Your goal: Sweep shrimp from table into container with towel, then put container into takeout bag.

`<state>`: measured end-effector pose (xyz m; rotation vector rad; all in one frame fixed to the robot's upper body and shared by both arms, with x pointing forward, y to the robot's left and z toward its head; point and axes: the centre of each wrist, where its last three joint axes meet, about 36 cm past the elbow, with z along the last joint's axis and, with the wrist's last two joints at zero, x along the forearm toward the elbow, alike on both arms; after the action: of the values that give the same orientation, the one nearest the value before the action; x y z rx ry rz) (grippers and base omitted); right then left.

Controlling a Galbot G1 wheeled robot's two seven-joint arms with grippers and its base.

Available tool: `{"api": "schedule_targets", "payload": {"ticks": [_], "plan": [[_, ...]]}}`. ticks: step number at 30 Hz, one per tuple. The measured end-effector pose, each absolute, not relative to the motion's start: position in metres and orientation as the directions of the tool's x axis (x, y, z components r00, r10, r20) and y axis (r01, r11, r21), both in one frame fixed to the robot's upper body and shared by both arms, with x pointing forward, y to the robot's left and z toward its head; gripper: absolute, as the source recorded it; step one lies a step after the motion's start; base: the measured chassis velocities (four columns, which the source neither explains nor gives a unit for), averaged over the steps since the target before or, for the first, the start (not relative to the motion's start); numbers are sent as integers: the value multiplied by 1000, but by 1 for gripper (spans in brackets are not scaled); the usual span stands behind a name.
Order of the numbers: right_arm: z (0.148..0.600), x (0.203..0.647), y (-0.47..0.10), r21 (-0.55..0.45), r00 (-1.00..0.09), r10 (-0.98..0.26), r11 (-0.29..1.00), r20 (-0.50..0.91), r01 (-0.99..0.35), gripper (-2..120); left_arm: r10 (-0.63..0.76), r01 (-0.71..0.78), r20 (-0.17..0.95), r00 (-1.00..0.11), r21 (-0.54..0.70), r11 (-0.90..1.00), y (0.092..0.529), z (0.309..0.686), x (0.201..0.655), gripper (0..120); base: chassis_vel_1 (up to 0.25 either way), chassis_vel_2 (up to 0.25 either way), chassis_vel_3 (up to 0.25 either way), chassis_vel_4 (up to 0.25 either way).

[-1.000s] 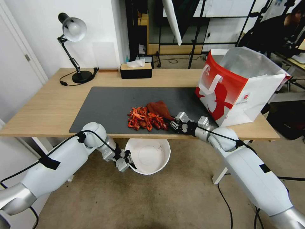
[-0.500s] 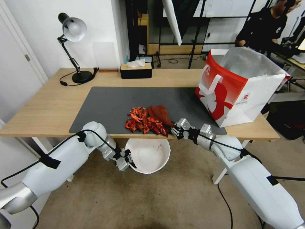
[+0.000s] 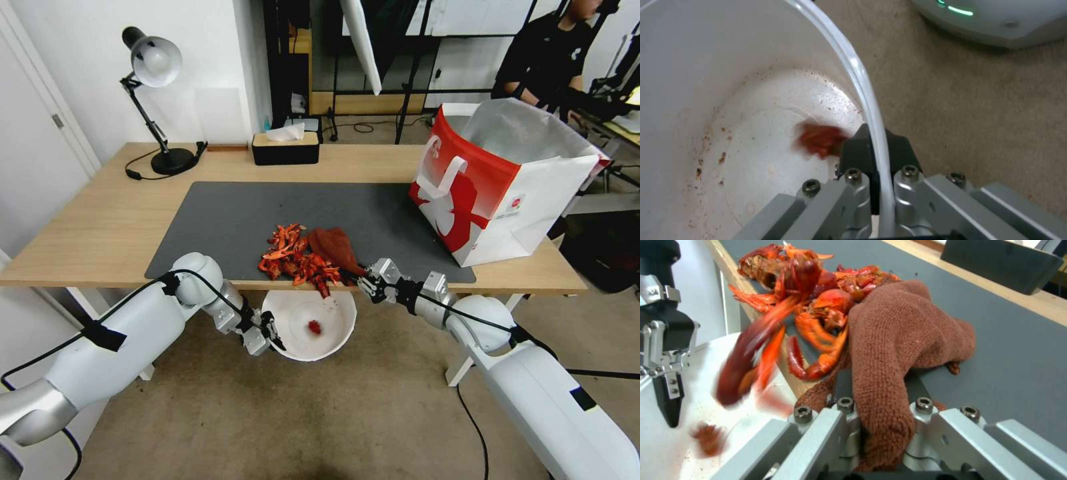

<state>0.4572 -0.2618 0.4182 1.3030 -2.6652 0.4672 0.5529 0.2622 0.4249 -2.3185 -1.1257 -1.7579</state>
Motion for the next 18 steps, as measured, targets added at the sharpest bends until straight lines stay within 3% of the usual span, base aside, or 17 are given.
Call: {"api": "schedule_targets", "payload": {"ticks": [18], "plan": [[424, 435, -261, -228, -617, -751, 574, 236, -786, 5, 521, 555, 848, 103, 386, -737, 267, 425, 553, 0, 0, 0, 0, 0]]}}
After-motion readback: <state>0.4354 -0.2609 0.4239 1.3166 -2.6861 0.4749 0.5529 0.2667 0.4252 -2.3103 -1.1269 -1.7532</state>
